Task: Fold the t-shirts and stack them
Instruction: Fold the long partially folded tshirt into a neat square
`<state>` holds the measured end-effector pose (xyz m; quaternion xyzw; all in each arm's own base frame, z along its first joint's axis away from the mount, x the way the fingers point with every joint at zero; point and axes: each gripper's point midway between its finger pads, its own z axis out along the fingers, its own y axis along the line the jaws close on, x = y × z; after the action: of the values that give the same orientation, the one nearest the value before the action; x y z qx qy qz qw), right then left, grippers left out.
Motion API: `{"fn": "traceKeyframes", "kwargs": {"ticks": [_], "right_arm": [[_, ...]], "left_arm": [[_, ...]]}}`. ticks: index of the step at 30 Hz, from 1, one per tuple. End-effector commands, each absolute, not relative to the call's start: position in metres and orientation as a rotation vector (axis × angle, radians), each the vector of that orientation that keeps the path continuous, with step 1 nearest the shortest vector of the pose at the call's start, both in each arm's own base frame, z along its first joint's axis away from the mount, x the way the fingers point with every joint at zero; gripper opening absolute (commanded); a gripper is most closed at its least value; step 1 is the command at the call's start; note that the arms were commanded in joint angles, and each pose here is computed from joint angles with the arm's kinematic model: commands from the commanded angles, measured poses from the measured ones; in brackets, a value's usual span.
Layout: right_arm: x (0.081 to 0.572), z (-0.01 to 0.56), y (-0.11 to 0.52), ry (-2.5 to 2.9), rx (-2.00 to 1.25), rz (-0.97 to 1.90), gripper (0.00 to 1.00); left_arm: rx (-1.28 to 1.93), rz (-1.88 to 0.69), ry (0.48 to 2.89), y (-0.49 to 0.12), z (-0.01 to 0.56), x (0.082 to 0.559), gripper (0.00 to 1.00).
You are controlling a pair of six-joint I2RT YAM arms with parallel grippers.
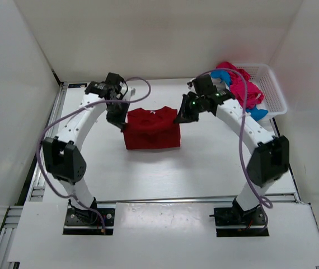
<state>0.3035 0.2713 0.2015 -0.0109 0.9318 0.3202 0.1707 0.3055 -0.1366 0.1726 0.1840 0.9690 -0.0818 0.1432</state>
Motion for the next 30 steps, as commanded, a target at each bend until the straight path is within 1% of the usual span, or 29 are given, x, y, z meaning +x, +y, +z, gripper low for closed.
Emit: {"fn": "traceKeyframes", "kwargs": {"ticks": [1, 2, 3, 5, 6, 7, 8, 9, 10, 11, 17, 19, 20, 21, 22, 23, 24, 25, 26, 27, 29, 30], "right_arm": [[0.336, 0.201, 0.271, 2.671, -0.081, 0.93, 0.0], [0.346, 0.2, 0.271, 2.676, -0.068, 0.938, 0.0], [0.367, 0.197, 0.273, 2.669, -0.046, 0.955, 0.0], [0.384, 0.191, 0.274, 2.676, -0.037, 0.977, 0.0], [0.397, 0.176, 0.27, 2.701, -0.001, 0.975, 0.0], [0.41, 0.181, 0.27, 2.676, 0.018, 0.981, 0.0], [0.419, 0.165, 0.27, 2.705, 0.053, 0.986, 0.0], [0.43, 0.162, 0.264, 2.7, 0.078, 0.981, 0.0], [0.437, 0.168, 0.27, 2.679, 0.075, 1.011, 0.0], [0.445, 0.155, 0.266, 2.702, 0.121, 1.017, 0.0], [0.486, 0.126, 0.261, 2.658, 0.221, 1.068, 0.01], [0.492, 0.123, 0.262, 2.647, 0.258, 1.121, 0.05], [0.494, 0.112, 0.265, 2.662, 0.281, 1.137, 0.07], [0.502, 0.109, 0.261, 2.642, 0.307, 1.143, 0.17], [0.506, 0.102, 0.264, 2.646, 0.337, 1.164, 0.23], [0.511, 0.103, 0.266, 2.629, 0.338, 1.171, 0.31], [0.517, 0.103, 0.268, 2.607, 0.325, 1.176, 0.49], [0.524, 0.104, 0.265, 2.591, 0.361, 1.185, 0.52], [0.53, 0.104, 0.265, 2.572, 0.367, 1.179, 0.54], [0.535, 0.105, 0.26, 2.555, 0.376, 1.166, 0.56], [0.547, 0.123, 0.252, 2.487, 0.387, 1.141, 0.58], [0.546, 0.127, 0.249, 2.479, 0.376, 1.116, 0.58]], "left_arm": [[0.473, -0.247, 2.758, -0.135, 0.184, 0.344, 0.1], [0.456, -0.257, 2.756, -0.135, 0.184, 0.353, 0.1], [0.456, -0.257, 2.761, -0.139, 0.179, 0.366, 0.1], [0.444, -0.253, 2.774, -0.138, 0.171, 0.378, 0.1], [0.429, -0.251, 2.773, -0.136, 0.166, 0.386, 0.1], [0.429, -0.249, 2.787, -0.139, 0.158, 0.394, 0.1], [0.429, -0.25, 2.781, -0.141, 0.154, 0.401, 0.1], [0.413, -0.249, 2.77, -0.138, 0.151, 0.409, 0.1], [0.411, -0.234, 2.771, -0.139, 0.144, 0.417, 0.1], [0.398, -0.232, 2.767, -0.136, 0.141, 0.423, 0.1], [0.369, -0.18, 2.708, -0.135, 0.117, 0.463, 0.1], [0.358, -0.176, 2.72, -0.132, 0.105, 0.469, 0.1], [0.356, -0.178, 2.7, -0.133, 0.106, 0.476, 0.1], [0.356, -0.178, 2.7, -0.134, 0.104, 0.478, 0.1], [0.348, -0.151, 2.682, -0.131, 0.105, 0.483, 0.1], [0.331, -0.133, 2.689, -0.125, 0.098, 0.488, 0.19], [0.325, -0.119, 2.668, -0.125, 0.096, 0.496, 0.31], [0.312, -0.072, 2.653, -0.119, 0.097, 0.501, 0.45], [0.289, -0.041, 2.632, -0.112, 0.099, 0.509, 0.63], [0.263, 0.0, 2.607, -0.103, 0.105, 0.517, 0.77], [0.192, 0.133, 2.521, -0.081, 0.128, 0.535, 0.82], [0.154, 0.168, 2.459, -0.071, 0.152, 0.541, 0.84]]}}
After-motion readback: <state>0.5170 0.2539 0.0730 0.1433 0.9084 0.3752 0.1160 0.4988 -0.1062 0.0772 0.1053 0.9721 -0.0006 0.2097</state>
